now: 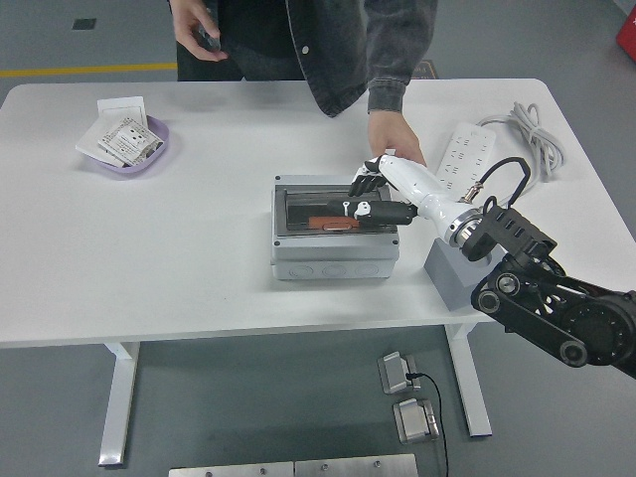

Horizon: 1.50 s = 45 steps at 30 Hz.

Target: Pick up the cylinder from the cube,place it in the box,flap close box

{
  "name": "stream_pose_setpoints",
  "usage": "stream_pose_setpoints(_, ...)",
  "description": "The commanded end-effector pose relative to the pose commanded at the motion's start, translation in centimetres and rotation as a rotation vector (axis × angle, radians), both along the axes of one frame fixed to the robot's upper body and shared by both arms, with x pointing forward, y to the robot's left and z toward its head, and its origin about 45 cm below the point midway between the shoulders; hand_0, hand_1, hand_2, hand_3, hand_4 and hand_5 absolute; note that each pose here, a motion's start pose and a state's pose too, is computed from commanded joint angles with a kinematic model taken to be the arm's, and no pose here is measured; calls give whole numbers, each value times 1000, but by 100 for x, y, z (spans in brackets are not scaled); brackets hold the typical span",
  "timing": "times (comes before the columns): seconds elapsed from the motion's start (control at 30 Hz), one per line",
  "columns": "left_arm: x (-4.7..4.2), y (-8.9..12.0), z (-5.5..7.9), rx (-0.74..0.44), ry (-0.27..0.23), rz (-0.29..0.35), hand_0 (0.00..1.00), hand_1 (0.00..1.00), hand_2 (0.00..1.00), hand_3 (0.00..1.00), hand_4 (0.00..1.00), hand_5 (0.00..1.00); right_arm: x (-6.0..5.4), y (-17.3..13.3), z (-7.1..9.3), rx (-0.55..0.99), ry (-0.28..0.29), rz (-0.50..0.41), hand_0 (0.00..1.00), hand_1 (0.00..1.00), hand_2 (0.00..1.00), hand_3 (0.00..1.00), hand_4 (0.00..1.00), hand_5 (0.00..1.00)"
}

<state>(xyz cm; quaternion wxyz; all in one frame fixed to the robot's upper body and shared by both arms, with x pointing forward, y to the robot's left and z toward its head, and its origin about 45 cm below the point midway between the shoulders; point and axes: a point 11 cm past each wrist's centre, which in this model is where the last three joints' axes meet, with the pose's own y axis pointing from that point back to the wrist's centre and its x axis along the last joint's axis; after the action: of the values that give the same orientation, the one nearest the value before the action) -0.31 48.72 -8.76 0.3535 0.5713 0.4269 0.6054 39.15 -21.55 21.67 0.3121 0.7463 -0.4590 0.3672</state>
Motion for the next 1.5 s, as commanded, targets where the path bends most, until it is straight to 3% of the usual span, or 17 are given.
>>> stream_pose_setpoints(0.27,-78,16,4,4,9,14,624,647,602,620,646,181,-131,-364,21,113,-29,-110,647,585,497,440,958,773)
stream_pose_setpoints(0.33,-80,16,3,4,8,16,624,647,602,620,646,181,-176,-442,39,169,-48,-139,647,585,497,440,958,773)
stream_pose_setpoints(0.37,-79,14,3,4,8,16,625,647,602,619,644,178,-194,-482,43,192,-55,-153,603,527,486,442,958,776)
stream_pose_setpoints(0.6,-59,-4,-5,0,0,20,625,647,602,618,639,174,-320,-833,1,407,-80,-271,580,502,469,436,958,775)
stream_pose_setpoints(0.83,-54,-3,-5,0,-3,23,625,647,603,618,639,174,-380,-1045,-96,689,-35,-350,579,504,469,443,949,763)
stream_pose_setpoints(1.07,-48,-2,-4,0,-8,27,625,647,602,617,639,174,-378,-1157,-115,868,42,-392,604,521,479,477,938,751)
stream_pose_setpoints(1.13,-42,-7,-6,-1,-10,29,625,647,602,617,639,174,-374,-1168,-110,901,59,-394,604,521,479,477,938,751)
stream_pose_setpoints(1.17,-37,-9,-7,-1,-11,29,625,647,602,617,639,174,-372,-1169,-107,911,65,-393,614,548,517,582,938,748)
stream_pose_setpoints(1.33,-11,-11,-7,-2,-18,31,625,647,602,617,639,174,-369,-1152,-105,925,83,-376,614,548,517,582,938,748)
stream_pose_setpoints(1.37,-8,-10,-6,-2,-18,31,625,647,603,616,638,176,-370,-1148,-104,925,85,-373,739,652,655,706,986,766)
stream_pose_setpoints(1.5,-1,-1,-2,0,-21,32,625,647,603,616,638,176,-375,-1129,-77,922,82,-355,739,652,655,706,986,766)
